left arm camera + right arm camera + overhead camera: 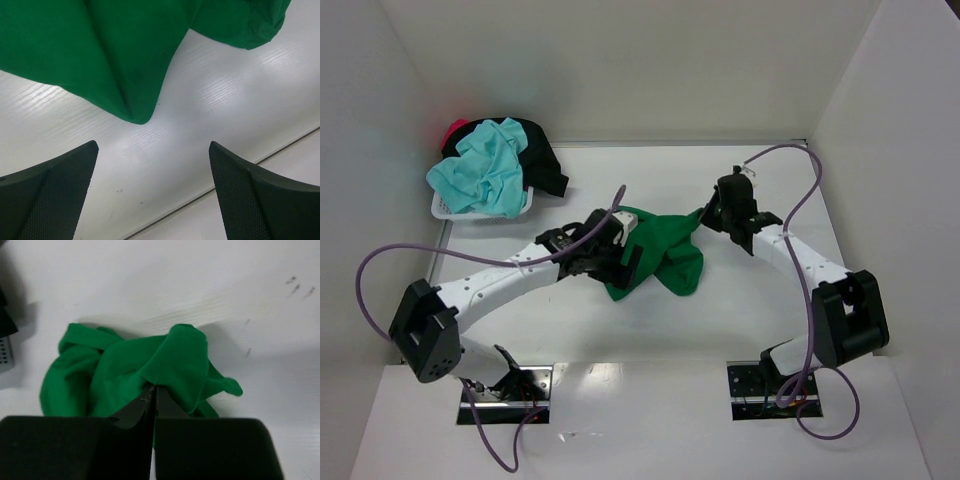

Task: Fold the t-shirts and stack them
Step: Flatten out the tshirt

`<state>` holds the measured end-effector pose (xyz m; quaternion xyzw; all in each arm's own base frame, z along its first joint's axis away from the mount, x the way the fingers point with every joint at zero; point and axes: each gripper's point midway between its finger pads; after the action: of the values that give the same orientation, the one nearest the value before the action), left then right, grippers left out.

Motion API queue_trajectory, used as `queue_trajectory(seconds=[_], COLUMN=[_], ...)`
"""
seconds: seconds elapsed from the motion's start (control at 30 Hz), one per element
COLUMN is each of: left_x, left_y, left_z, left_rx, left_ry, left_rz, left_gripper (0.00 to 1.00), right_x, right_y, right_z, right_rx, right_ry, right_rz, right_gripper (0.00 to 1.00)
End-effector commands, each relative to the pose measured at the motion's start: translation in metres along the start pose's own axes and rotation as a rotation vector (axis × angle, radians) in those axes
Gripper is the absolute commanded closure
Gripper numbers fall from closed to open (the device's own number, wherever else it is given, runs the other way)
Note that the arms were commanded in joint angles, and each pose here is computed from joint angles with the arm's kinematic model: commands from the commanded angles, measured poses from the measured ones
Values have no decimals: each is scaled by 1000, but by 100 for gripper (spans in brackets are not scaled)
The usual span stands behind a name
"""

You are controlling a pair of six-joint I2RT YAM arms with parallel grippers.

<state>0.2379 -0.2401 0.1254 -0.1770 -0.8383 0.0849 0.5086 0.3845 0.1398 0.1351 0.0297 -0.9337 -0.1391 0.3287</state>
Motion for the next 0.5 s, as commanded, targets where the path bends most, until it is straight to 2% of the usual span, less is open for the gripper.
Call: queue_trajectory(seconds=[0.0,0.07,0.1,0.23,0.43,0.47], left_x=[-23,-32,-43,-61,-72,-72], left_y=[-4,-6,-1,12,34,35], left_z=[7,4,14,23,26,24], left_rx=[-4,-18,-17,55,120,133], left_ry=[-2,-12,24,47,14,0], left_rz=[-44,-73,-112,-224,-349,-360], left_gripper=[1,1,1,1,1,4], right_x=[34,43,51,62,65,69], right_y=[36,40,45,52,56,58], right_z=[-66,-77,-91,-109,-109,-111], right_rx=[-1,7,3,20,33,33], right_ry=[-147,-168,-202,-233,-226,-230], right_rz=[-131,-140,-156,-167,-185,-199], right_gripper=[100,100,100,100,100,100])
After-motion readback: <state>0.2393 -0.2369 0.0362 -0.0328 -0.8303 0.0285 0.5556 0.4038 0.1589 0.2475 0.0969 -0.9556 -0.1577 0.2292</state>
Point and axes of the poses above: each gripper's point midway between its finger pads, its own x axis back along the fingers, its own y axis along the line the jaws close on, z = x × y, and after that the axes turned 15 degrees about x, right-handed
